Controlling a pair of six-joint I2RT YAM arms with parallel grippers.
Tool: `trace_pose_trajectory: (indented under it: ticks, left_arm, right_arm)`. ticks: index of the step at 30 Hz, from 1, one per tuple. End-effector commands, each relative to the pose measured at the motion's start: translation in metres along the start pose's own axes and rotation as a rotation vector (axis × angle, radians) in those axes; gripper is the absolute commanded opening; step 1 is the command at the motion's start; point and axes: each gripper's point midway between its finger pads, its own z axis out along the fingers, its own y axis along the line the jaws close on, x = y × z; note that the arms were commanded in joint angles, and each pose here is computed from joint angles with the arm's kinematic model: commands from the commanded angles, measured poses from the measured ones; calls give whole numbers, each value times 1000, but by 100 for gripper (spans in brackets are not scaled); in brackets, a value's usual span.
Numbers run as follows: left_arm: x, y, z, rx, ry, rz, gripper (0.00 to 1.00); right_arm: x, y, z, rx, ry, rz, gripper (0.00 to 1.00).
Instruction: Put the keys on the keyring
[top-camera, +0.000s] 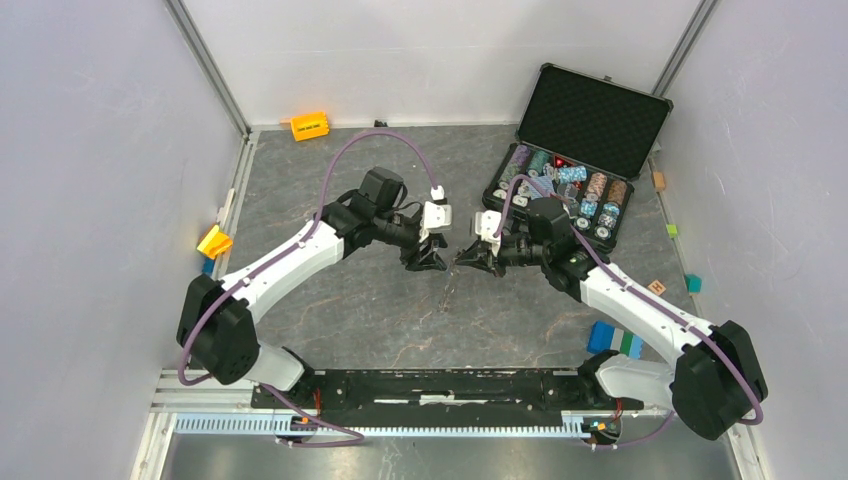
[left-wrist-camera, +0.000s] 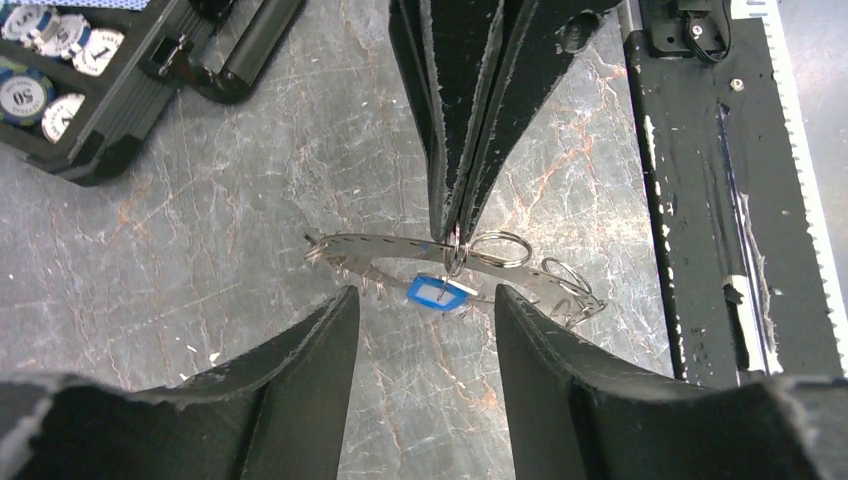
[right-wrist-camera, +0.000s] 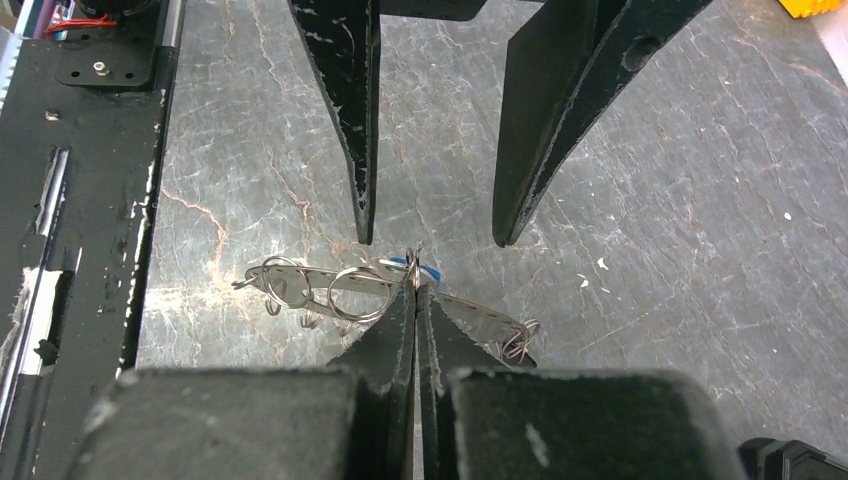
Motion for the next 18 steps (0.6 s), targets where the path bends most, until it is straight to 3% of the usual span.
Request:
trace_pose_trajectory:
  ticks: [1, 7, 18]
  left_arm:
    - [-17, -2, 4, 50, -89, 142, 58]
    - [-20, -6, 6, 75, -121, 145, 47]
    - [-14, -8, 9, 79, -126, 158, 36]
  right_arm:
    - [-25, -1, -2, -4, -90, -31, 0]
    - [-27, -1, -2, -10, -102, -16, 0]
    - [-25, -1, -4, -4, -104, -10, 0]
